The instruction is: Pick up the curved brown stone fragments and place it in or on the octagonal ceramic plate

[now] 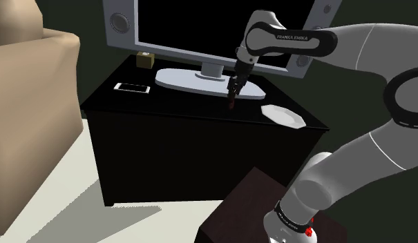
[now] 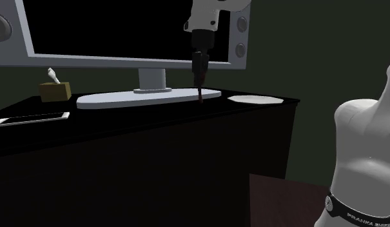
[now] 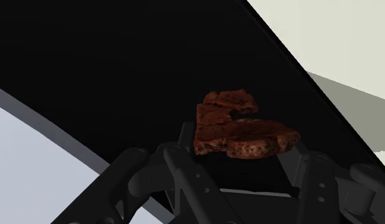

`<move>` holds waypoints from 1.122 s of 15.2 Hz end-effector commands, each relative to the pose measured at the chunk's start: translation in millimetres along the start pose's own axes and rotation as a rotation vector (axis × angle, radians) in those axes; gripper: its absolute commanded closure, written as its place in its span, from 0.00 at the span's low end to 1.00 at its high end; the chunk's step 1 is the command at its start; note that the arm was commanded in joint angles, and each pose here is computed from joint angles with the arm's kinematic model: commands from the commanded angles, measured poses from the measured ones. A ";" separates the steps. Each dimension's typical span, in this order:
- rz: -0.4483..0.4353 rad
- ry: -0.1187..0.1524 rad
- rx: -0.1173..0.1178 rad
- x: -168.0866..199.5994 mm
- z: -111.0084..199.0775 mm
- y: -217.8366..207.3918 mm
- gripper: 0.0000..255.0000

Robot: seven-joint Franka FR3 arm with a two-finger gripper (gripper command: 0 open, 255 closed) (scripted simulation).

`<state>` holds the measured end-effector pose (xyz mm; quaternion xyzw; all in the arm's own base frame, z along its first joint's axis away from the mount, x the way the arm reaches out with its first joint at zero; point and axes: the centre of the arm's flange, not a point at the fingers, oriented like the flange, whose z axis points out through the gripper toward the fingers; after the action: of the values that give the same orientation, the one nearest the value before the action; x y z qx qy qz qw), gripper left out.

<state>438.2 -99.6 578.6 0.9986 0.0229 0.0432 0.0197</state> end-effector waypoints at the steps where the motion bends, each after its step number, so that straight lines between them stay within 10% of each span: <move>1: -0.001 0.000 0.000 -18.2 -2.5 18.0 1.00; 17: -0.001 0.000 0.000 -162.2 -15.4 172.0 1.00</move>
<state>290.7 -267.8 588.9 0.9986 0.0226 0.0432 0.0196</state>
